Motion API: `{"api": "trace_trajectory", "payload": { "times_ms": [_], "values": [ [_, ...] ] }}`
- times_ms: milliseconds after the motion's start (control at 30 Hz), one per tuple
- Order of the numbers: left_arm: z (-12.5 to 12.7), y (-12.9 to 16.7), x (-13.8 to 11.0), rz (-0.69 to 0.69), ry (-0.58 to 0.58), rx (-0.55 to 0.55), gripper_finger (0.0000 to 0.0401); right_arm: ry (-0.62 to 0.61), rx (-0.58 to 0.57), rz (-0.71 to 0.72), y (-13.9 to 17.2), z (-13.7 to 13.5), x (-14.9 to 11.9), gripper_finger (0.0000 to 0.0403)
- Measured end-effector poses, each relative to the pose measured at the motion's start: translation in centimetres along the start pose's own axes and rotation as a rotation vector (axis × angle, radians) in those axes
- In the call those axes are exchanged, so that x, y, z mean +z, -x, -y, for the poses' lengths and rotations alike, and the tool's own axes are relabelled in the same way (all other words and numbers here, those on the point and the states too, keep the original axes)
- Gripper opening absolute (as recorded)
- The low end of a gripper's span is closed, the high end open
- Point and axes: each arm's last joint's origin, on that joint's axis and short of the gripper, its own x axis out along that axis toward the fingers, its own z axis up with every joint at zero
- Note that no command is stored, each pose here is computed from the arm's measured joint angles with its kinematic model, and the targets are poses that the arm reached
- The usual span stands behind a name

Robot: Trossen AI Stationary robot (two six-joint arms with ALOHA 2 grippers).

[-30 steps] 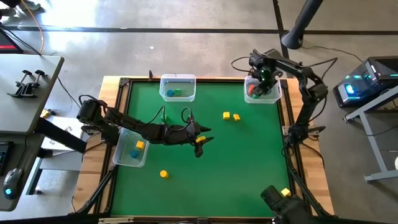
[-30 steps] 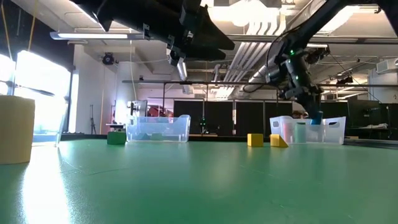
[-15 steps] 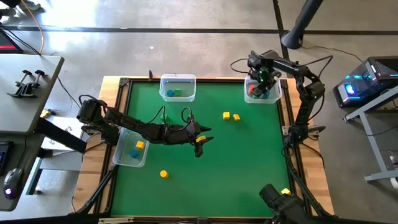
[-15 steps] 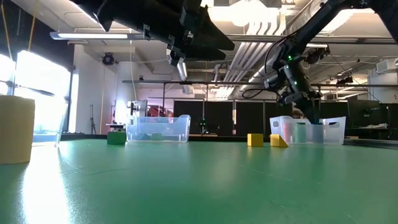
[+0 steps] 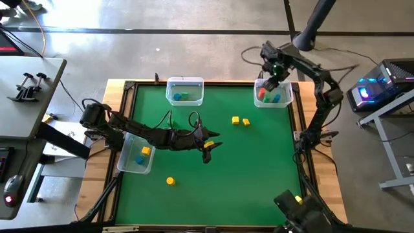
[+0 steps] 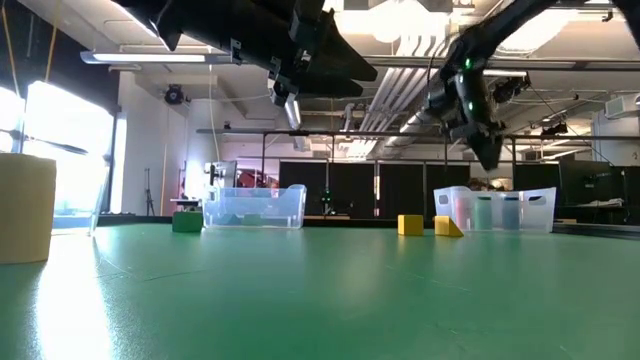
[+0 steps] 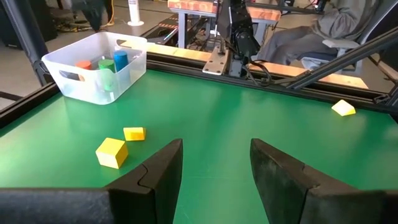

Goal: Sort blocks by size
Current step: Put the yellow triangle block into the top left transparent bin

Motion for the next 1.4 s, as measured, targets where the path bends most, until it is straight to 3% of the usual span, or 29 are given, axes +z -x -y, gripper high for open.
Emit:
{"api": "trace_trajectory", "payload": {
  "times_ms": [133,367,600,833,1033,1400],
  "values": [
    [0.0,0.0,0.0,0.000,0.000,0.000,0.0172,0.009,-0.022,0.189,3.5,-0.4,-1.3,0.0154],
    [0.5,0.2,-0.1,0.000,-0.011,-0.008,0.0172,0.095,0.111,0.533,6.5,-4.0,-6.4,0.0154],
    [0.5,0.2,-0.1,0.004,-0.021,0.006,0.0172,0.263,0.322,0.846,5.6,-10.7,-13.2,0.0154],
    [0.5,0.2,0.0,0.011,-0.030,0.029,0.0172,0.370,0.445,1.089,3.0,-15.1,-18.1,0.0154],
    [0.5,0.2,0.1,0.027,-0.043,0.028,0.0172,0.406,0.441,1.152,0.7,-18.3,-20.6,0.0153],
    [0.5,0.2,0.4,0.056,-0.036,0.023,0.0172,0.688,0.450,1.129,0.0,-23.6,-25.5,0.0153]
  ]
}}
